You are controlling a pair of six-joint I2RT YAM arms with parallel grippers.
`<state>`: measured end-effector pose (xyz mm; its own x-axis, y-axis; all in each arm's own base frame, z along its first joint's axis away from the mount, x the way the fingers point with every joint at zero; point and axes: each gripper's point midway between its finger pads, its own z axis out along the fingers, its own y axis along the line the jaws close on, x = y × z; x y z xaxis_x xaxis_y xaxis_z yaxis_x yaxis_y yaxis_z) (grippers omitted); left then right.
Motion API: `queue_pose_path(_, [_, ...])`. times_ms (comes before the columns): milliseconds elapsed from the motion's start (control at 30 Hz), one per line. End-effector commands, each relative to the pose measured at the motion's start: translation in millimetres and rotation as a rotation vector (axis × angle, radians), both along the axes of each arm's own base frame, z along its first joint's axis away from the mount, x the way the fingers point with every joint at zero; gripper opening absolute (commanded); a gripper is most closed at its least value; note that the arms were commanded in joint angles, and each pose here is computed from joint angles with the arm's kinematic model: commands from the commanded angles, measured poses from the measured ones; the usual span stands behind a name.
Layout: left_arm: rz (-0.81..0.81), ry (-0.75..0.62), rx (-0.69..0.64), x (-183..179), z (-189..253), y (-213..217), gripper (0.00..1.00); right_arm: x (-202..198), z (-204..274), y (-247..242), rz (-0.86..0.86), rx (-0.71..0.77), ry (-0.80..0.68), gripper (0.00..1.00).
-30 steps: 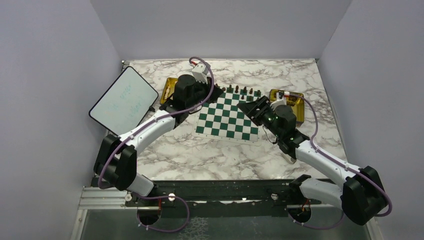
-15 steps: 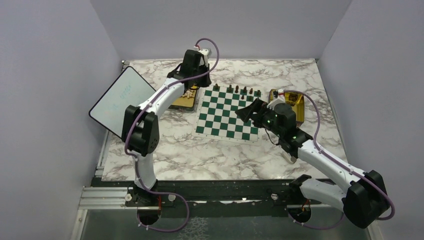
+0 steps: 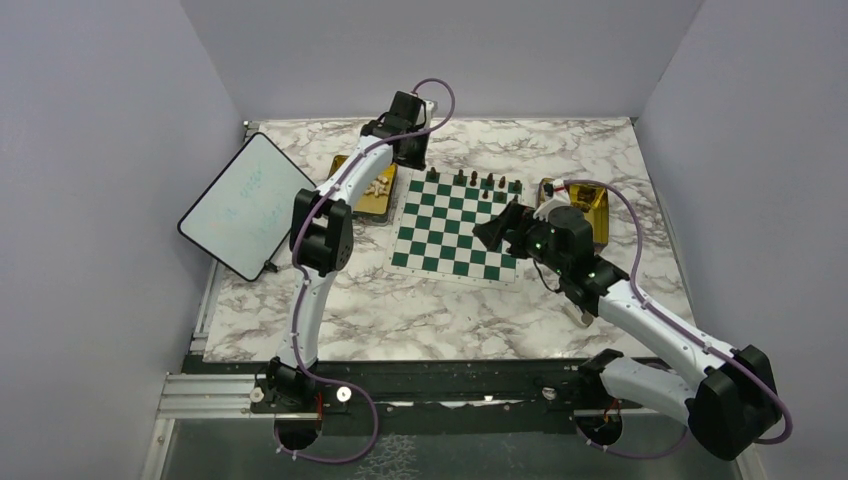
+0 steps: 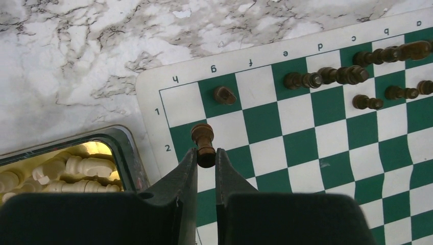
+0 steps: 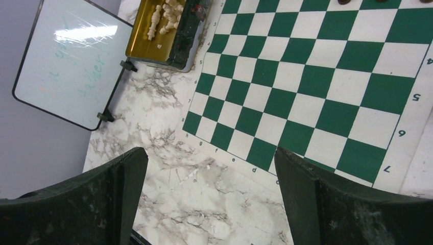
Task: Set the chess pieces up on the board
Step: Place the chess piece on the chessboard.
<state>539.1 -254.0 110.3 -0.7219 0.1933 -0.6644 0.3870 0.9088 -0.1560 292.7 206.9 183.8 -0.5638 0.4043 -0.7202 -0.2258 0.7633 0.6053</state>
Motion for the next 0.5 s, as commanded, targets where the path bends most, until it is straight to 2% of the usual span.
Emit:
queue_pose_path(0, [0.012,0.001,0.073,8,-5,17,0.04,6,25,-5,-0.023,-0.006,-0.064,0.99])
queue_pose_path(467, [-0.033,0.021,0.077,15,-31,10,0.04,7,27,-5,-0.025,-0.008,-0.066,0.99])
